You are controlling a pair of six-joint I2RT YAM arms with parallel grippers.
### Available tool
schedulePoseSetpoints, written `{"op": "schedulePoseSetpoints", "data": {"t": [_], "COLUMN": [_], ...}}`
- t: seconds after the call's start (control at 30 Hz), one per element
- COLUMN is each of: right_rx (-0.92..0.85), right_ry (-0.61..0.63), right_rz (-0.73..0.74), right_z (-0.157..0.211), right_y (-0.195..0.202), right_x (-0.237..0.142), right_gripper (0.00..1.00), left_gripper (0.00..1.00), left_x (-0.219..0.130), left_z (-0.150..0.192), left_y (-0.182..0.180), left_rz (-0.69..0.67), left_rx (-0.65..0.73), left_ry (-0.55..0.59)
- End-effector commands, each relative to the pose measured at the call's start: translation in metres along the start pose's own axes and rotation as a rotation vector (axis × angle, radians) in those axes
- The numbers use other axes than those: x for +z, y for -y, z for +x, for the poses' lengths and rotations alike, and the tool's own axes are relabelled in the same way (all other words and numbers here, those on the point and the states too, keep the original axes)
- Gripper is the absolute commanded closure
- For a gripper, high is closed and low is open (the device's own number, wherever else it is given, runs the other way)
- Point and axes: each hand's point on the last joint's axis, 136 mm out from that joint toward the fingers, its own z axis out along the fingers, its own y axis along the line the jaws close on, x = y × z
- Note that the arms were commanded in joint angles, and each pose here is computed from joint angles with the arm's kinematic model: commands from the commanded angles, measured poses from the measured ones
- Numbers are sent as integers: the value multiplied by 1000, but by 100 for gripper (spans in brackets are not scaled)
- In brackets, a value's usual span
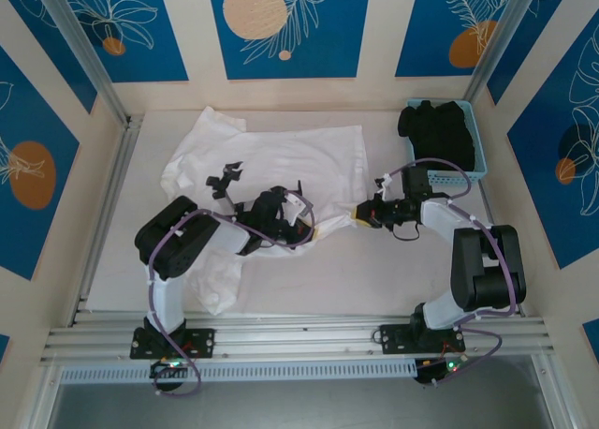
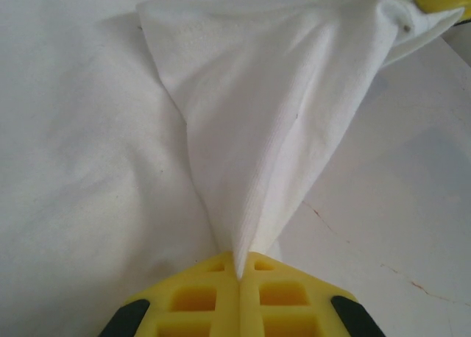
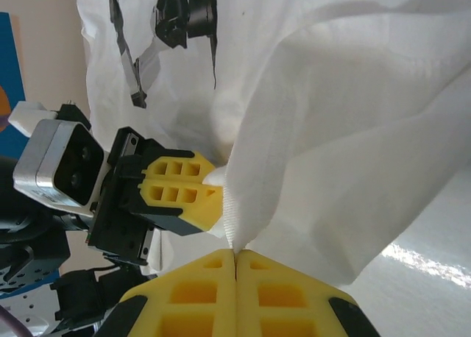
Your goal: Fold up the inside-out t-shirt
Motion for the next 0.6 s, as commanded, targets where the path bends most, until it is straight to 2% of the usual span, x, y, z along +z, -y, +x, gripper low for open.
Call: {"op": "schedulePoseSetpoints", "data": {"t": [0.0, 0.1, 0.2, 0.37, 0.57], "right_rx": [40, 62, 37, -73, -189], "right_ry": [12, 33, 62, 61, 41], "right_rz": [-50, -4, 156, 378, 530], "right_z": [-2, -4, -4, -5, -4], "right_y": [-1, 9, 26, 37, 38], "right_x": [-3, -5, -5, 1, 6], "right_gripper": [100, 100, 89, 79, 73], "left_gripper": [99, 100, 100, 100, 100], "left_x": [-1, -2, -1, -1, -1], "left_z": [-12, -11, -11, -13, -13], "left_y": [5, 5, 9, 10, 9], "left_rz": [21, 24, 42, 50, 50], "left_rx": [20, 18, 20, 20, 16], "left_ry": [35, 28, 27, 31, 29]}}
